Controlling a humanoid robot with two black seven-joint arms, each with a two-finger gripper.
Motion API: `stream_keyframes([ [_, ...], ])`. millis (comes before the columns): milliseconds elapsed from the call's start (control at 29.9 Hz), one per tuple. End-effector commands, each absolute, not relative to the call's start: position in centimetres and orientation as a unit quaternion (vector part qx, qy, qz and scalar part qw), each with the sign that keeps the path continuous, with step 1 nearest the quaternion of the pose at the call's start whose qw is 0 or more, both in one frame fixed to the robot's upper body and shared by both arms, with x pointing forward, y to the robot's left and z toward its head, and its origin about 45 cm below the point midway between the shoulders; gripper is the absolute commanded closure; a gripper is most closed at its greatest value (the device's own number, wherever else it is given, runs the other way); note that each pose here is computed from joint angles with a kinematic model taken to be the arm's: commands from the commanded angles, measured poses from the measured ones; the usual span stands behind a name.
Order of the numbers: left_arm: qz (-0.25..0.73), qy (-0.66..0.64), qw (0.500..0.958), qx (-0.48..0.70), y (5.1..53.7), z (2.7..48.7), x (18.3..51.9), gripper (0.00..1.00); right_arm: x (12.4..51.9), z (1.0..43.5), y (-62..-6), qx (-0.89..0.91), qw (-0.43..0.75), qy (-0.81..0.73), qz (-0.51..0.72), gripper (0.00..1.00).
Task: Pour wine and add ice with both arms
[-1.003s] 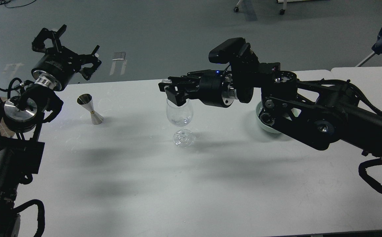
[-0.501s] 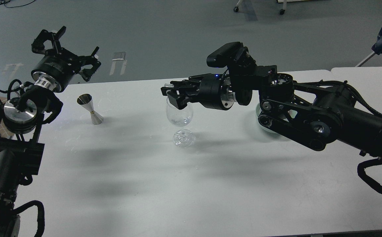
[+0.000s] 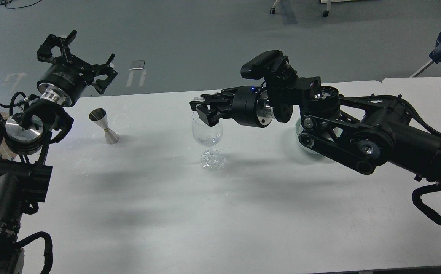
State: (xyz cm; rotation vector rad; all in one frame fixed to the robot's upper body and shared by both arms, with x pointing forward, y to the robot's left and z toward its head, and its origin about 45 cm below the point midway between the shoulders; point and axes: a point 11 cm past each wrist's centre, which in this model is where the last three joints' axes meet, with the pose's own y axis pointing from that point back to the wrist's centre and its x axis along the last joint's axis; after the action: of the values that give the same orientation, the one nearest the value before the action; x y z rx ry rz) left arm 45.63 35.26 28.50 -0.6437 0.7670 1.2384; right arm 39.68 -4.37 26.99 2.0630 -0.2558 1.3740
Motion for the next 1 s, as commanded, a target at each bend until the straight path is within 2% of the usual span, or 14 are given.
stream_keyframes([
  [0,0.555,0.343,0.7,-0.289,35.2,28.6,45.6,0.02,39.6,27.0,-4.0,0.787,0.316,-0.097,0.521,0.75],
  [468,0.554,0.341,0.702,-0.289,35.3,28.8,45.8,0.02,39.5,27.0,-3.5,0.788,0.313,-0.095,0.522,0.7],
  [602,0.554,0.341,0.702,-0.29,35.2,28.9,45.8,0.02,39.3,27.1,-3.4,0.789,0.31,-0.094,0.522,0.62],
  [970,0.555,0.342,0.701,-0.288,35.3,28.7,45.7,0.02,39.7,27.6,-5.3,0.782,0.319,-0.1,0.527,0.6],
])
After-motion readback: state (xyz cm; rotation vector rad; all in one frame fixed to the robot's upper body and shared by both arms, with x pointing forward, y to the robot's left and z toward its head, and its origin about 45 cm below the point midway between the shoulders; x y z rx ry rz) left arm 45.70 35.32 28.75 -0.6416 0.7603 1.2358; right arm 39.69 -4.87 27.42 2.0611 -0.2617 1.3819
